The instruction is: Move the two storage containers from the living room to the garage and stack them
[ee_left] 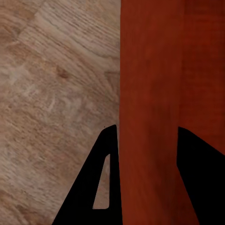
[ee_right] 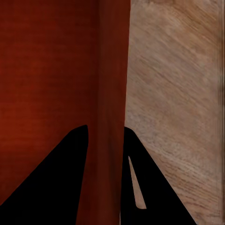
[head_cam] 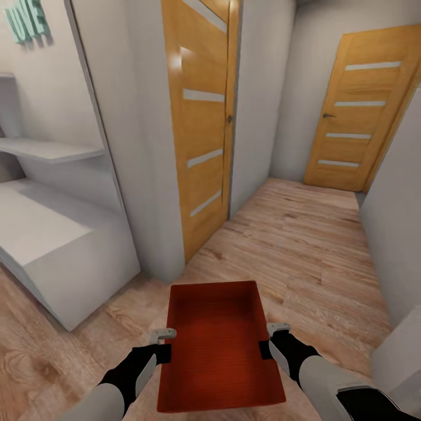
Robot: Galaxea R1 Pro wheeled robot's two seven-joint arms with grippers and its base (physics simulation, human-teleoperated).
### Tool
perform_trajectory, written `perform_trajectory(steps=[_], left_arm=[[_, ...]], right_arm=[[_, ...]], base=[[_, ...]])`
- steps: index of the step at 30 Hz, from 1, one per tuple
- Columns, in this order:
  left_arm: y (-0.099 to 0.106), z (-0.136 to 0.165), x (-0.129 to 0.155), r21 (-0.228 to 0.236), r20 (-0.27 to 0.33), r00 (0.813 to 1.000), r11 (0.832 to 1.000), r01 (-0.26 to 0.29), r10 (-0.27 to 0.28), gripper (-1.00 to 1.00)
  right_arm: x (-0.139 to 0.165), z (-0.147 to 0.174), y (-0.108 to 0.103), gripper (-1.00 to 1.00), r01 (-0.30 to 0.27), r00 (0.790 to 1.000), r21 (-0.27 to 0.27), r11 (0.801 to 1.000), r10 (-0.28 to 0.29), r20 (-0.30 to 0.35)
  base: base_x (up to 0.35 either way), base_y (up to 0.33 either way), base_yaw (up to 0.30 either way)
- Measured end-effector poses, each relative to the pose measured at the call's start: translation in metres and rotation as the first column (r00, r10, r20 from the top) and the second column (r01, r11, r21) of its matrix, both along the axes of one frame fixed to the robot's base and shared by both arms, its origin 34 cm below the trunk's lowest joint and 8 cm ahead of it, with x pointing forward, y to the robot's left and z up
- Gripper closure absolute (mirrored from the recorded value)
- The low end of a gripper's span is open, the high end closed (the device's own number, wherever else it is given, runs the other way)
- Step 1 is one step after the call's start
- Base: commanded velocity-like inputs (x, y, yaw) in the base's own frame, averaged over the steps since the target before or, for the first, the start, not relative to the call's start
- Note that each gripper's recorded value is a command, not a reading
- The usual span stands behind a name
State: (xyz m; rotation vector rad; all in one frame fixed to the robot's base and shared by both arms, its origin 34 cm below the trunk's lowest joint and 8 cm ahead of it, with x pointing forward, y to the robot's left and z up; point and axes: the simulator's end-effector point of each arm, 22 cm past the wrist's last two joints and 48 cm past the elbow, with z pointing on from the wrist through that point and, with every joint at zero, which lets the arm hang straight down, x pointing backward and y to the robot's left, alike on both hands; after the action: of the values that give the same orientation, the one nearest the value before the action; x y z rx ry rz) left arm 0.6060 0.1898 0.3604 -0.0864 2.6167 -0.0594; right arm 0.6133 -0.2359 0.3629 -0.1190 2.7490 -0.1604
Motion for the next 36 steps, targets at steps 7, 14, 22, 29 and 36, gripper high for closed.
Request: perform_trajectory(steps=[7,14,22,29,36], left_arm=[[0.0001,-0.0001,-0.0001,0.0,0.0,1.0,1.0,0.0,0.0,1.0],[0.0001,0.0,-0.0001,0.0,0.0,1.0,1.0,0.0,0.0,1.0],[0.0001,-0.0003,-0.0004,0.0,-0.001,1.0,1.0,0.0,0.0,1.0],[0.0001,-0.0001,-0.0001,0.0,0.0,1.0,1.0,0.0,0.0,1.0],[0.0,0.0,0.0,0.0,0.0,1.0,1.0,0.0,0.0,1.0]], right_arm=[[-0.0002,-0.0001,0.0,1.0,0.0,1.0,0.0,1.0,0.0,0.0],[-0.0002,-0.0001,0.0,1.0,0.0,1.0,0.0,1.0,0.0,0.0],[-0.0002,-0.0001,0.0,1.0,0.0,1.0,0.0,1.0,0.0,-0.001],[-0.0001,-0.0001,0.0,1.0,0.0,1.0,0.0,1.0,0.0,0.0],[-0.0002,-0.0001,0.0,1.0,0.001,1.0,0.0,1.0,-0.001,0.0]], base=[[0.348,0.0,-0.264],[0.348,0.0,-0.264],[0.348,0.0,-0.264],[0.348,0.0,-0.264],[0.348,0.0,-0.264]])
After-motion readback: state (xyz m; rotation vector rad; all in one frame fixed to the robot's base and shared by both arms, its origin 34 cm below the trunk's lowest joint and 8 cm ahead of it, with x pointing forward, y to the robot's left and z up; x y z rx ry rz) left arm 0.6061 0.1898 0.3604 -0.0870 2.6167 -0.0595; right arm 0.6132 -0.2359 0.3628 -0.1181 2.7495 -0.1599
